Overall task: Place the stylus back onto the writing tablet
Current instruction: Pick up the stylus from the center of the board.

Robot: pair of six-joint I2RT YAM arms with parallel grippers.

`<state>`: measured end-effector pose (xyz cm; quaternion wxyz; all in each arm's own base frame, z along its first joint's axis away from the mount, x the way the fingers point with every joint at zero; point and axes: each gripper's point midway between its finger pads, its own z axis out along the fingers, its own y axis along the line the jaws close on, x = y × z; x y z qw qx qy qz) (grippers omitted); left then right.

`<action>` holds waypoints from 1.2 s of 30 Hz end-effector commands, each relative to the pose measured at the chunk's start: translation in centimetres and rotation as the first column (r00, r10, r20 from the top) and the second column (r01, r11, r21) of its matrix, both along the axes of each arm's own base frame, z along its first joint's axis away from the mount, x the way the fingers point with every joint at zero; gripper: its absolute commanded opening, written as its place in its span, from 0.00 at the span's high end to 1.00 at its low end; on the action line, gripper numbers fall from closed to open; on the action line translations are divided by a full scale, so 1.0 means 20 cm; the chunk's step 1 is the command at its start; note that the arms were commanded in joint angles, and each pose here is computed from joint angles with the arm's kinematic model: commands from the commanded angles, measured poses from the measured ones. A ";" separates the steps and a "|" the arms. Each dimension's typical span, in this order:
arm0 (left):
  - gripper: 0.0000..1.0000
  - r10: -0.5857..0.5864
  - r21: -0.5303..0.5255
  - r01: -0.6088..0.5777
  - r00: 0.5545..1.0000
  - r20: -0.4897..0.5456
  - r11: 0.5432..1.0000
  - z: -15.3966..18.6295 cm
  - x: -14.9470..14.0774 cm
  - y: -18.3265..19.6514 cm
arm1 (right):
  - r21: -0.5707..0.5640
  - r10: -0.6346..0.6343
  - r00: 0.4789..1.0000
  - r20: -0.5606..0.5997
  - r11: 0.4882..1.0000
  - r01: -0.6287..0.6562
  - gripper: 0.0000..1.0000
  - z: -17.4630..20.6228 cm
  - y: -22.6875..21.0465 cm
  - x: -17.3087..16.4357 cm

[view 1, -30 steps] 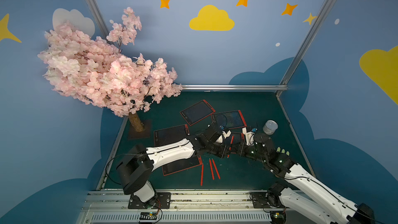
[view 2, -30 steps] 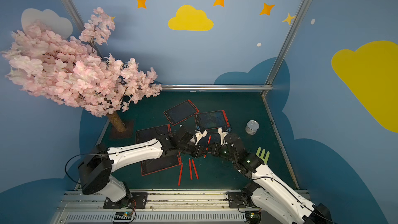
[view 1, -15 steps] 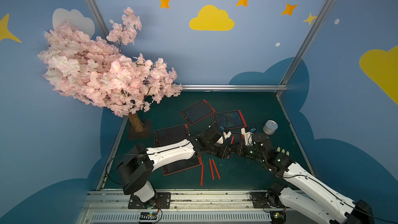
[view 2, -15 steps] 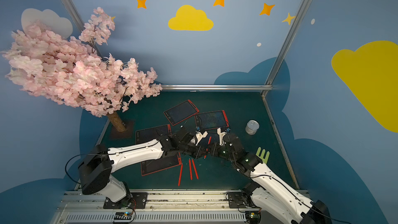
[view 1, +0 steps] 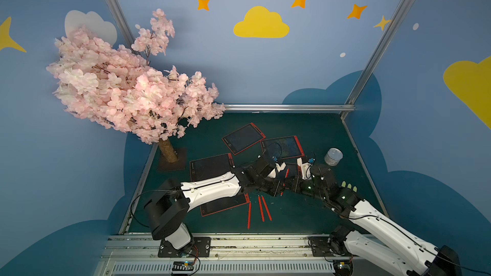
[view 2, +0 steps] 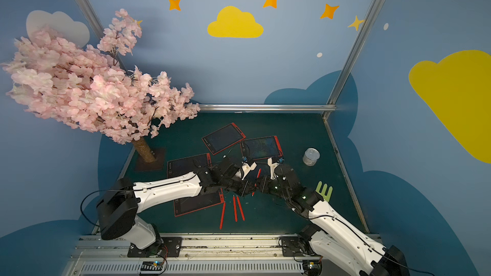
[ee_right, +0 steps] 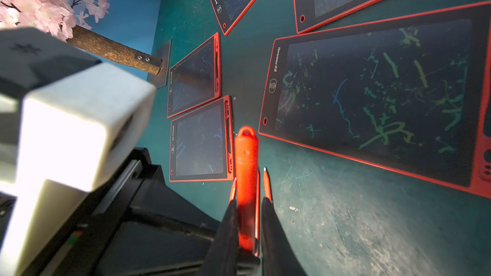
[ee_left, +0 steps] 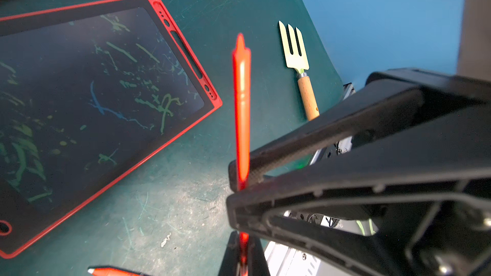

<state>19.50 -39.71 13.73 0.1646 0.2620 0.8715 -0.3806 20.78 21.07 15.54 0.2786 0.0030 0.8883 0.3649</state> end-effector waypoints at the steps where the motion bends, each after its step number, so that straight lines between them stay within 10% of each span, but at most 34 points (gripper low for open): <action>1: 0.98 -0.029 -0.028 0.030 0.999 0.027 0.999 0.07 -0.01 -0.03 | -0.018 -0.017 1.000 0.016 1.000 0.017 0.83 0.02 -0.01 0.02; 18: 0.88 -0.032 -0.038 0.033 0.999 0.022 0.999 0.08 -0.02 -0.04 | -0.037 -0.020 0.999 0.043 0.999 0.022 0.89 0.04 -0.03 0.03; 36: 0.24 -0.123 -0.085 0.136 0.982 0.145 0.987 0.34 -0.02 0.13 | -0.147 -0.045 0.998 0.041 0.988 0.051 0.88 0.05 -0.22 0.03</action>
